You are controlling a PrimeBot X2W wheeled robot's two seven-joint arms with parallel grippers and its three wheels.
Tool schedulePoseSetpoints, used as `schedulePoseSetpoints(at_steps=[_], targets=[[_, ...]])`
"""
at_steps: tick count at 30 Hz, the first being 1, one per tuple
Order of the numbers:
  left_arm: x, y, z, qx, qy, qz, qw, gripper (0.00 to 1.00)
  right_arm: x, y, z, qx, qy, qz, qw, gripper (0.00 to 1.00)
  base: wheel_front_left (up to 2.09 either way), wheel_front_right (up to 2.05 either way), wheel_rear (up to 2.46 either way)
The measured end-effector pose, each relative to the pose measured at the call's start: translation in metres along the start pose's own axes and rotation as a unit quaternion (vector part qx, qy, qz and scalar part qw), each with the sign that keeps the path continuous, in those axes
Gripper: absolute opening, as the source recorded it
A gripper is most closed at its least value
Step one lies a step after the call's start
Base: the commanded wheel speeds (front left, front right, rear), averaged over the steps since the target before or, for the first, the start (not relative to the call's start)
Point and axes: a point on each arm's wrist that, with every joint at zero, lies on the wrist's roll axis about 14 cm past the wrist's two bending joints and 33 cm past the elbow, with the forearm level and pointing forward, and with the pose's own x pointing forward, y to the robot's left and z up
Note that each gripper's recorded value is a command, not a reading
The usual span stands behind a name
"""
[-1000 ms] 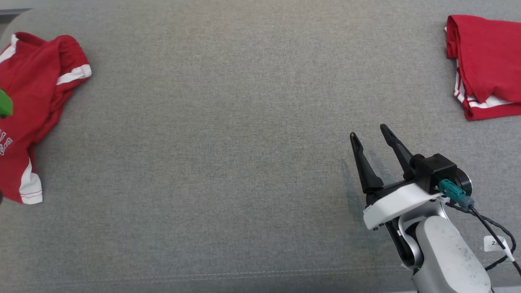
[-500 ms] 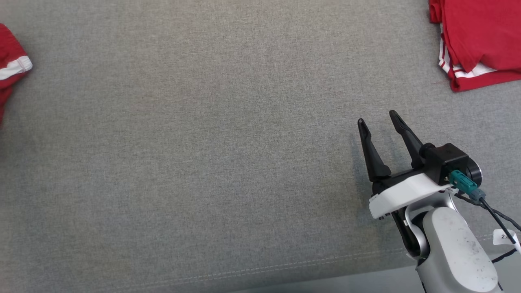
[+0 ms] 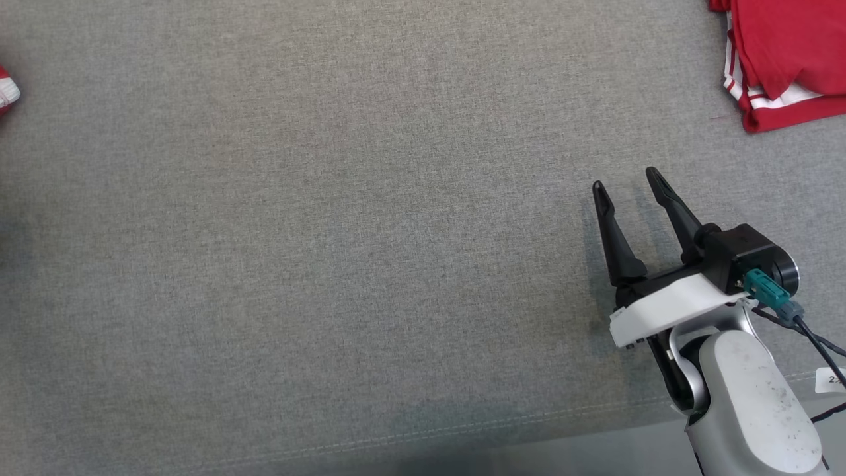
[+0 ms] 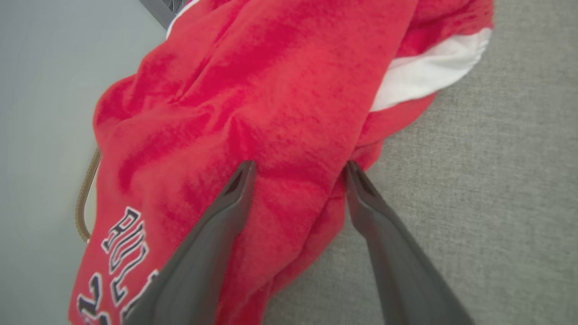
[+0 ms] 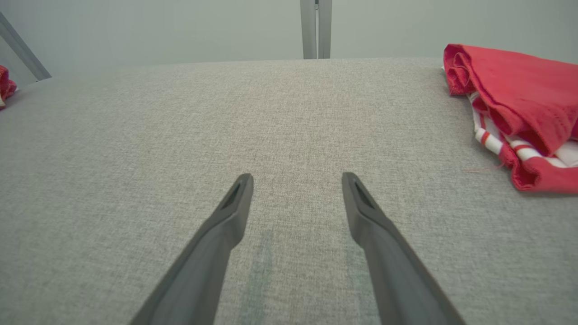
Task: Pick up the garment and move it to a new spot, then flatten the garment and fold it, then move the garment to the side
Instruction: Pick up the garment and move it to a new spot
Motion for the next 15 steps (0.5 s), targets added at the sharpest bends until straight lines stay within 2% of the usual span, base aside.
schedulePoseSetpoints(at_steps=[1, 2, 3, 7, 15], targets=[[0.001, 0.001, -0.001, 0.002, -0.001, 0.001, 1.000, 1.00, 0.000, 0.000, -0.001, 0.000, 0.001, 0.000, 1.000, 1.00, 0.00, 0.00, 0.00], [0.001, 0.002, -0.002, 0.005, -0.002, 0.003, 1.000, 0.46, 0.001, 0.000, -0.001, -0.001, 0.002, 0.001, 1.000, 1.00, 0.00, 0.00, 0.00], [0.001, 0.003, -0.001, 0.011, -0.007, 0.004, 1.000, 0.00, 0.001, 0.001, -0.002, -0.001, 0.003, 0.001, 1.000, 1.00, 0.00, 0.00, 0.00], [0.001, 0.006, 0.012, 0.027, -0.045, 0.007, 0.999, 0.00, 0.003, 0.002, -0.003, 0.000, 0.004, 0.004, 1.000, 1.00, 0.00, 0.00, 0.00], [-0.017, 0.003, 0.066, 0.054, -0.142, 0.001, 0.988, 0.00, 0.001, 0.011, 0.008, 0.004, -0.009, 0.012, 1.000, 1.00, 0.00, 0.00, 0.00]])
